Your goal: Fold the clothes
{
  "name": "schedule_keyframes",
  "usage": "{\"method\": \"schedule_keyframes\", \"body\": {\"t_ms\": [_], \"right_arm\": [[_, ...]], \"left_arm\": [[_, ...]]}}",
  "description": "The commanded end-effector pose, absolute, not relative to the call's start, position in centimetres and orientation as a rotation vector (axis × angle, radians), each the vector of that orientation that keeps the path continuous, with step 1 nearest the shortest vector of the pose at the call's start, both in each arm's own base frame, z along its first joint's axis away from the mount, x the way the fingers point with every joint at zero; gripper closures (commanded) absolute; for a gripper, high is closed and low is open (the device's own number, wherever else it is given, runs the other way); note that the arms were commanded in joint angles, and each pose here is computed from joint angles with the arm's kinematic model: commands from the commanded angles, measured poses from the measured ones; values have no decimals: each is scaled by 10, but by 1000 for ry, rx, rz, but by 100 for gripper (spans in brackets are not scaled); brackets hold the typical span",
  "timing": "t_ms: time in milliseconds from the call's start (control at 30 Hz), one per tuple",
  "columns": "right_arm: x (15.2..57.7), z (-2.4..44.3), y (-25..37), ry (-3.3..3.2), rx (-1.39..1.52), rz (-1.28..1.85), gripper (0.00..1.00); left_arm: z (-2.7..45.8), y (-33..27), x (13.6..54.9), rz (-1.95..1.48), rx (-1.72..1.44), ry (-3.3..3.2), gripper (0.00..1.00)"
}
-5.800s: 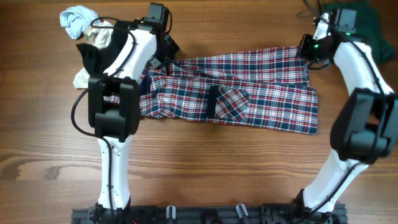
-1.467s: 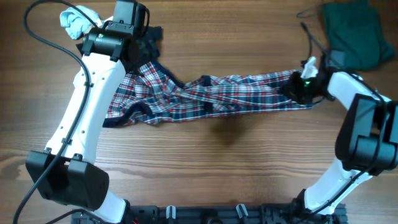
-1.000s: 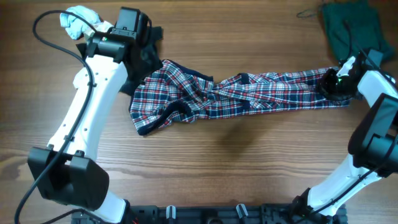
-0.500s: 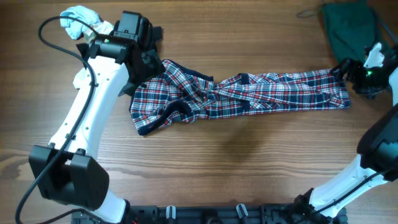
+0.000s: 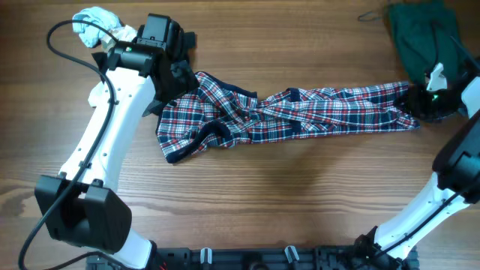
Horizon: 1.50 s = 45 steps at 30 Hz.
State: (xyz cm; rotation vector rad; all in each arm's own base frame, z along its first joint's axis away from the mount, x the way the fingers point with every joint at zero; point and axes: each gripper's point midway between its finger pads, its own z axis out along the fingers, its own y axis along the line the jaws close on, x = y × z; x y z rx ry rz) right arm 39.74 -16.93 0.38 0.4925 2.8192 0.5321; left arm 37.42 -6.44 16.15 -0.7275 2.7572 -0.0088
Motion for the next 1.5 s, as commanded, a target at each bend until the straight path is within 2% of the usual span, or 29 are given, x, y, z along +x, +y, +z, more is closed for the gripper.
{"method": "schedule_keyframes", "body": {"t_ms": [0,167,433,533,633,767,933,1133,1200,1233,1333,1433,1467], "right_arm": [[386,-22,-145,2854,560,708,95],[391,-4,-152,2803,630,765,96],[397,102,-152,2740,558,710,96],[390,148,-112,2745,392,698,96],[384,177,-42,2795,140,698,96],[382,169,38,2907,-87,631,96],[374,153,107,2952,-287,539,96],[357,125,140,2986,-388,561,96],[352,121,150,2985,-434,585,53],[352,122,156,2971,-458,593,36],[354,129,171,2920,-468,728,34],[361,129,165,2911,-441,704,43],[367,124,154,2914,-433,594,45]], "left_arm": [[156,-65,373,-9,-724,2776,0],[157,-57,376,28,-702,2762,0],[157,-29,379,47,-802,2734,0],[167,-24,384,31,-817,2700,0],[188,-24,389,-11,-807,2633,0],[201,-23,386,-31,-803,2597,0],[203,-23,389,-38,-802,2586,0],[203,-24,390,-41,-800,2581,0],[203,-23,391,-42,-800,2579,0],[204,-24,391,-44,-800,2576,0],[204,-24,392,-45,-799,2573,0],[204,-24,392,-45,-799,2573,0],[204,-24,392,-45,-799,2574,0]]}}
